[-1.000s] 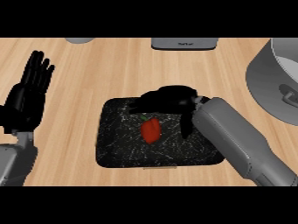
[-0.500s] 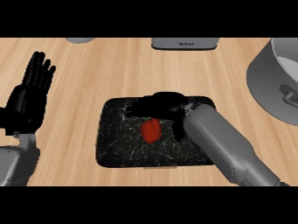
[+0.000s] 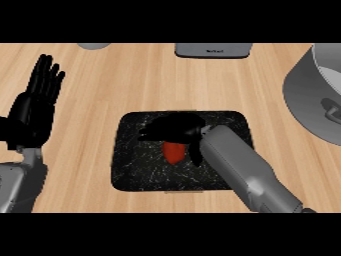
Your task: Pick the bell pepper from the tray and place it in the pot
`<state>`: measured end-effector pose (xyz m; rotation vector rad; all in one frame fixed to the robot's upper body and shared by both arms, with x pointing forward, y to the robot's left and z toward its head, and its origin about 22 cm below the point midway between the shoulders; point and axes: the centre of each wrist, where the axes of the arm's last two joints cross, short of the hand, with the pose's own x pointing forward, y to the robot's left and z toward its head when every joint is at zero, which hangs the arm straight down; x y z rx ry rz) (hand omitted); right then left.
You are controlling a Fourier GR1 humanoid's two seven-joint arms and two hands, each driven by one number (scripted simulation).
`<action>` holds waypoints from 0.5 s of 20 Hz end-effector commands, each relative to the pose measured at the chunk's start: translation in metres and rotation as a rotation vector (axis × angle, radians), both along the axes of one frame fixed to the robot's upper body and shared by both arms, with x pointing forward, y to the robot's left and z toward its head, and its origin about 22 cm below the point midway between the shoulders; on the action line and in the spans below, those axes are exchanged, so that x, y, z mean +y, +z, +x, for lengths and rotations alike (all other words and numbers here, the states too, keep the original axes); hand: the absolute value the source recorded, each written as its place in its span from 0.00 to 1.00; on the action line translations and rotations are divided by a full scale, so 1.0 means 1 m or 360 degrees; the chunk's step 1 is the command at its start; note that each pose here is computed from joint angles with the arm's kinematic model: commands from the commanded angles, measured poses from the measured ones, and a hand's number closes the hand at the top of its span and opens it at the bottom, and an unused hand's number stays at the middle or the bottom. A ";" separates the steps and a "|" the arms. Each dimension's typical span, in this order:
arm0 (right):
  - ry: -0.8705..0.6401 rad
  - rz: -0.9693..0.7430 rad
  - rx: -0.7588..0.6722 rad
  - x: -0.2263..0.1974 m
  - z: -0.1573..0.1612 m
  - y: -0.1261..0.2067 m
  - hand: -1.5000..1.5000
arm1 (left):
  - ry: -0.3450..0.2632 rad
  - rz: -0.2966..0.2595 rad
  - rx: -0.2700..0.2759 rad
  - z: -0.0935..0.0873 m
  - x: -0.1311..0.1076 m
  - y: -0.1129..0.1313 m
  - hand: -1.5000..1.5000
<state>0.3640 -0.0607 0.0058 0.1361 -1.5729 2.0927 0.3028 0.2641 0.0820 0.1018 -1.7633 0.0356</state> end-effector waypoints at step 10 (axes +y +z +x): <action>0.0304 0.0117 -0.0058 0.012 -0.032 -0.030 1.00 | 0.0018 -0.0009 -0.0011 0.000 -0.007 0.005 0.50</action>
